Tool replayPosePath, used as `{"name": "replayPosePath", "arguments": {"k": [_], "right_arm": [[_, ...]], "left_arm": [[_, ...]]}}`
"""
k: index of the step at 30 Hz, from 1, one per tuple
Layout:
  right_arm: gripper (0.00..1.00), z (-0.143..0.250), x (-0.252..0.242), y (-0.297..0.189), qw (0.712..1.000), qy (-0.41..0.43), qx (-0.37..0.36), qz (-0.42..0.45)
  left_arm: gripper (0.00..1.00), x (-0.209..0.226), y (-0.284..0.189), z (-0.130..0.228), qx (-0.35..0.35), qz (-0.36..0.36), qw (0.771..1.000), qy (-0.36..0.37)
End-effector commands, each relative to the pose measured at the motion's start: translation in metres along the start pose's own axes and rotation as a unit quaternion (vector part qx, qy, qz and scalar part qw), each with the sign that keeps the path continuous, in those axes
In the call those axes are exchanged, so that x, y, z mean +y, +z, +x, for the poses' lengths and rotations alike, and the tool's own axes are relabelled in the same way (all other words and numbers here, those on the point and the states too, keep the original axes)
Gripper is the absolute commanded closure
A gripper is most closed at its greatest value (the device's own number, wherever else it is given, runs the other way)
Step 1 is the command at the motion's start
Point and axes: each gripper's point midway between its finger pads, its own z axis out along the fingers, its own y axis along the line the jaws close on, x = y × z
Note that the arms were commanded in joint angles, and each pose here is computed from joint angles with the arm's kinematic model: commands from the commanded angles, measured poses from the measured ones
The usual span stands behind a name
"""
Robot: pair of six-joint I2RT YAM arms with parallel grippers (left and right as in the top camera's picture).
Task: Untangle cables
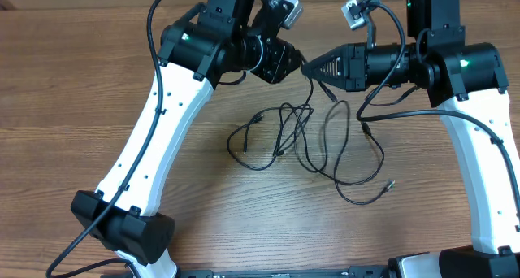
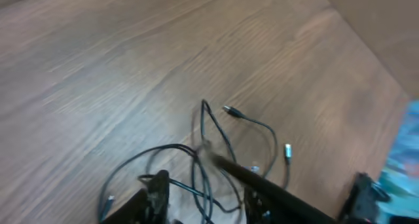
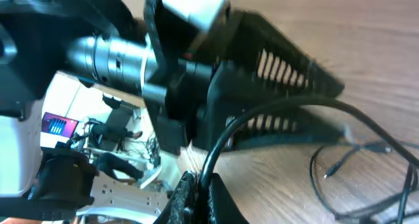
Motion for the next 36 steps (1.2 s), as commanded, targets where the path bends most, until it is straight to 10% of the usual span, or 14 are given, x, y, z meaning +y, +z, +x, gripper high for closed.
{"name": "replayPosePath", "arguments": {"k": [1,15,19,22,28,36], "right_arm": [[0.96,-0.011,0.010,-0.003,1.000,-0.023,-0.016,-0.013],[0.96,-0.031,0.015,-0.005,0.987,0.150,-0.041,-0.028],[0.96,-0.034,0.017,-0.005,0.987,0.147,-0.047,-0.031],[0.96,-0.038,0.018,-0.006,0.989,0.138,-0.052,-0.033],[0.96,-0.038,0.015,-0.006,0.989,0.138,-0.055,-0.025],[0.91,-0.006,-0.101,-0.038,0.922,0.219,-0.098,0.305]], "left_arm": [[0.59,-0.013,0.005,0.006,0.013,0.047,0.999,0.001],[0.53,-0.009,0.001,-0.054,-0.103,0.025,0.992,0.066],[0.65,-0.009,0.001,-0.053,-0.102,0.027,0.993,0.048],[0.96,-0.008,0.002,-0.045,-0.086,0.027,0.995,0.039],[0.96,0.002,0.002,-0.033,-0.062,0.006,0.998,0.020],[0.96,0.034,-0.008,-0.004,-0.011,-0.054,0.998,-0.025]]}}
